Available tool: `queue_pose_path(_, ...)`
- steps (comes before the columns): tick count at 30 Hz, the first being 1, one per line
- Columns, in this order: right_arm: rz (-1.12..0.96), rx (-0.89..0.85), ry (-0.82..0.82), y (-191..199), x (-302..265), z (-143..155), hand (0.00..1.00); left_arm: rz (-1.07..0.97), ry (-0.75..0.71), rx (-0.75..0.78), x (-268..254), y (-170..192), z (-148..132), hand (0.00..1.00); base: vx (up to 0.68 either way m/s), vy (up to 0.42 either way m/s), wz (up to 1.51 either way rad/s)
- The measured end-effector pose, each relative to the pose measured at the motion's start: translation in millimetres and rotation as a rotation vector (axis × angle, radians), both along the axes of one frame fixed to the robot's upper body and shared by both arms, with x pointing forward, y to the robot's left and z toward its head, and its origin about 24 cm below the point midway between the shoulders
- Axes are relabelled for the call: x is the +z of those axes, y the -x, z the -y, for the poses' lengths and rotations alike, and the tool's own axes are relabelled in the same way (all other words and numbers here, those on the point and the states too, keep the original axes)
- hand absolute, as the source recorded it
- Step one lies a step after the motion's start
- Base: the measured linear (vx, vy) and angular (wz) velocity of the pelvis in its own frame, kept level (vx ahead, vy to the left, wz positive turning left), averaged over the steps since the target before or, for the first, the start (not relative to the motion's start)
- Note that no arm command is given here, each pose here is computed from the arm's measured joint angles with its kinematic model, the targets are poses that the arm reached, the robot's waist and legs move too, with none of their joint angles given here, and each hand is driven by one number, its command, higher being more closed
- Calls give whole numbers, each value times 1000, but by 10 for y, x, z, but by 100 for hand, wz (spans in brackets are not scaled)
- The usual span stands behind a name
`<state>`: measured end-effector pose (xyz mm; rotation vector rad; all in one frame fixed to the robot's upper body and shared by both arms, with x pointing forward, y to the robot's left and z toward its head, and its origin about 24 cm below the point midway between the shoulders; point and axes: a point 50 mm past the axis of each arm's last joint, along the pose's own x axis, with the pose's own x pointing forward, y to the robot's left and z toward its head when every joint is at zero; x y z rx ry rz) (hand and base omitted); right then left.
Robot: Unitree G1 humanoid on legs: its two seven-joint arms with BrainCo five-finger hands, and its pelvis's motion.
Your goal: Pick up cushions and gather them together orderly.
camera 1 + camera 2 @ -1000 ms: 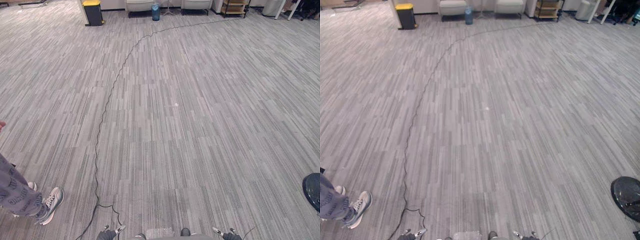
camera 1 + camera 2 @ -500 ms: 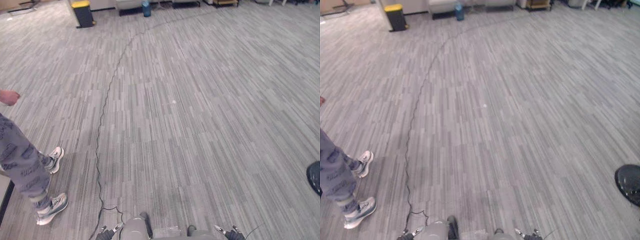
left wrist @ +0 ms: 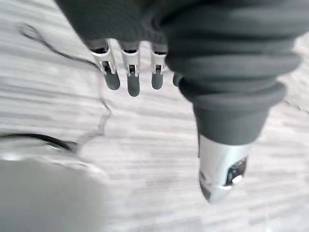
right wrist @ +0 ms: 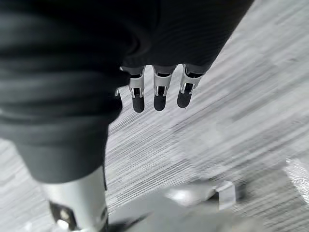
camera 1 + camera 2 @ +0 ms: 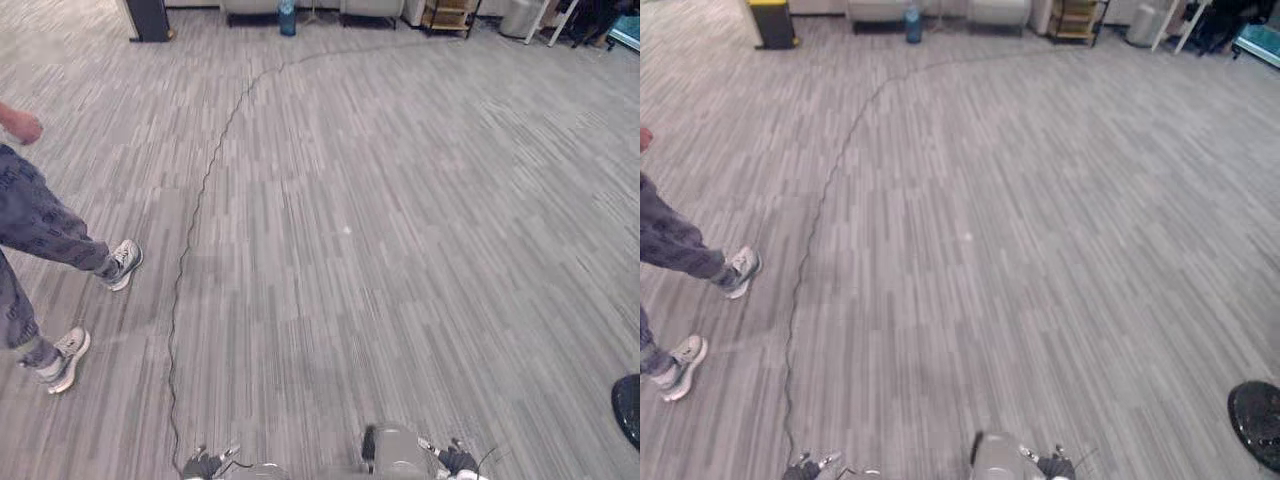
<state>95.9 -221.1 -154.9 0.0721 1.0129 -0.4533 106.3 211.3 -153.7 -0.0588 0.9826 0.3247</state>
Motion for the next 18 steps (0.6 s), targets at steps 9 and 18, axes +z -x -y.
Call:
queue_pose_path(9,37,-50,6,-30,51,69,0,40,94,131,-15,-45,194,0,753,-216,23)
queue_pose_path(18,70,-41,-34,-150,52,-123,0,164,57,151,123,-196,88,0,579,3,-71)
